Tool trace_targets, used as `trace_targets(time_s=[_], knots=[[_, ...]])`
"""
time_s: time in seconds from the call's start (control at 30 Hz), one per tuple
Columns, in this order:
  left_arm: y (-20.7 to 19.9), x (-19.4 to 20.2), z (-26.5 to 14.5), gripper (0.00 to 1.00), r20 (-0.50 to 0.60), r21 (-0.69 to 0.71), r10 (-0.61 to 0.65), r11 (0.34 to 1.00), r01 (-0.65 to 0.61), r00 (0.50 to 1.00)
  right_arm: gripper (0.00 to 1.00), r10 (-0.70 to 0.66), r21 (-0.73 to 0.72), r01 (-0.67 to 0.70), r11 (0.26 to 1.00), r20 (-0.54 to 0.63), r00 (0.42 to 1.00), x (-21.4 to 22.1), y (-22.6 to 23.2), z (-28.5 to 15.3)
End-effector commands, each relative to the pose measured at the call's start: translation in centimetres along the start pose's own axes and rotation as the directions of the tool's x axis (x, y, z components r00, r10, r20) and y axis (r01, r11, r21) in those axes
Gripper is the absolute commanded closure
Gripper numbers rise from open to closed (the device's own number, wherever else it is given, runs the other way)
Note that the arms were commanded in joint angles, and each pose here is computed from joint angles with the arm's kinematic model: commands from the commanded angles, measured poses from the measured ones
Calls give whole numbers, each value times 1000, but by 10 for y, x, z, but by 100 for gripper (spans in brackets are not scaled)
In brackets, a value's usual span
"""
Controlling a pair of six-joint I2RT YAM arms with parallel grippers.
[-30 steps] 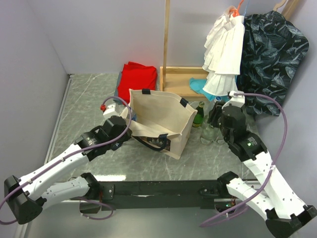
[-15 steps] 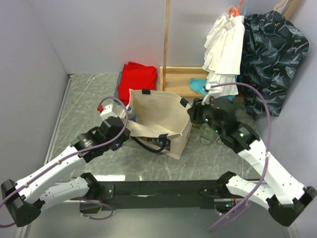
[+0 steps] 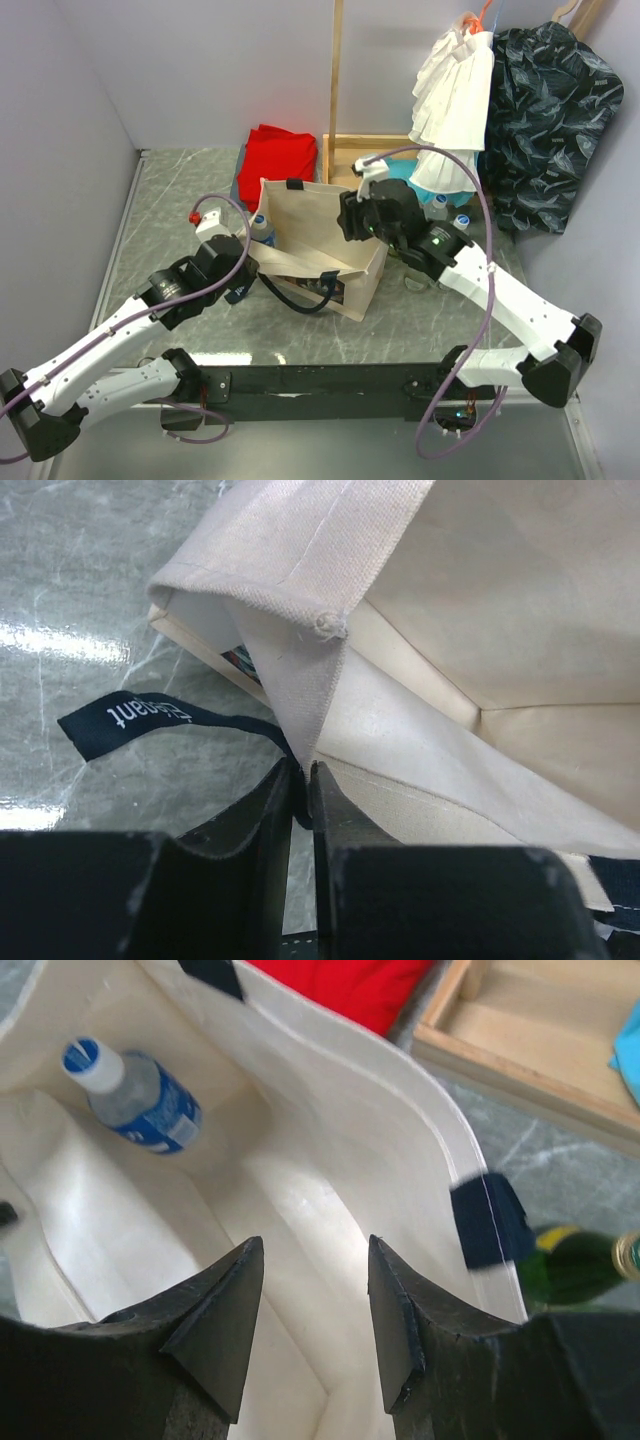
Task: Take the beverage out of the canvas bag
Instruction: Take out the drink from the canvas bag.
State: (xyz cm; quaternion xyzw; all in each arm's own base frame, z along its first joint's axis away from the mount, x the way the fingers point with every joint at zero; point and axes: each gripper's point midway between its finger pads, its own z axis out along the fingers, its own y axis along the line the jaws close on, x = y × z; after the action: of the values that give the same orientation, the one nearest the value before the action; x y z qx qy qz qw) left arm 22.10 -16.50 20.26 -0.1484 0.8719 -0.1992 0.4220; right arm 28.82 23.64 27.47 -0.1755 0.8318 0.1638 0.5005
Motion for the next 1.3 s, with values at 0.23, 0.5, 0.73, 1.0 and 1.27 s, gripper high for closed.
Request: trace_targets(time_s=[0.23,0.5,0.73,1.0,1.27], knots=[[-4,-17,-10,83,47,-1,-12,1000,12,999,47,-40,-89,43,995,43,998,-45,37,38],[0,-14,-9,84,41,-16,-6,1000,7,999,46,-53,-84,55,995,28,998,-50,44,53],[3,-16,-12,83,51,-20,-11,1000,12,999,44,-56,-83,58,995,24,998,-55,48,63],[4,-15,-11,83,47,-23,-9,1000,11,999,44,-69,-82,70,994,15,998,-57,52,69],[5,-15,-13,82,53,-17,-18,1000,19,998,43,-77,-64,78,995,21,997,-64,50,70]])
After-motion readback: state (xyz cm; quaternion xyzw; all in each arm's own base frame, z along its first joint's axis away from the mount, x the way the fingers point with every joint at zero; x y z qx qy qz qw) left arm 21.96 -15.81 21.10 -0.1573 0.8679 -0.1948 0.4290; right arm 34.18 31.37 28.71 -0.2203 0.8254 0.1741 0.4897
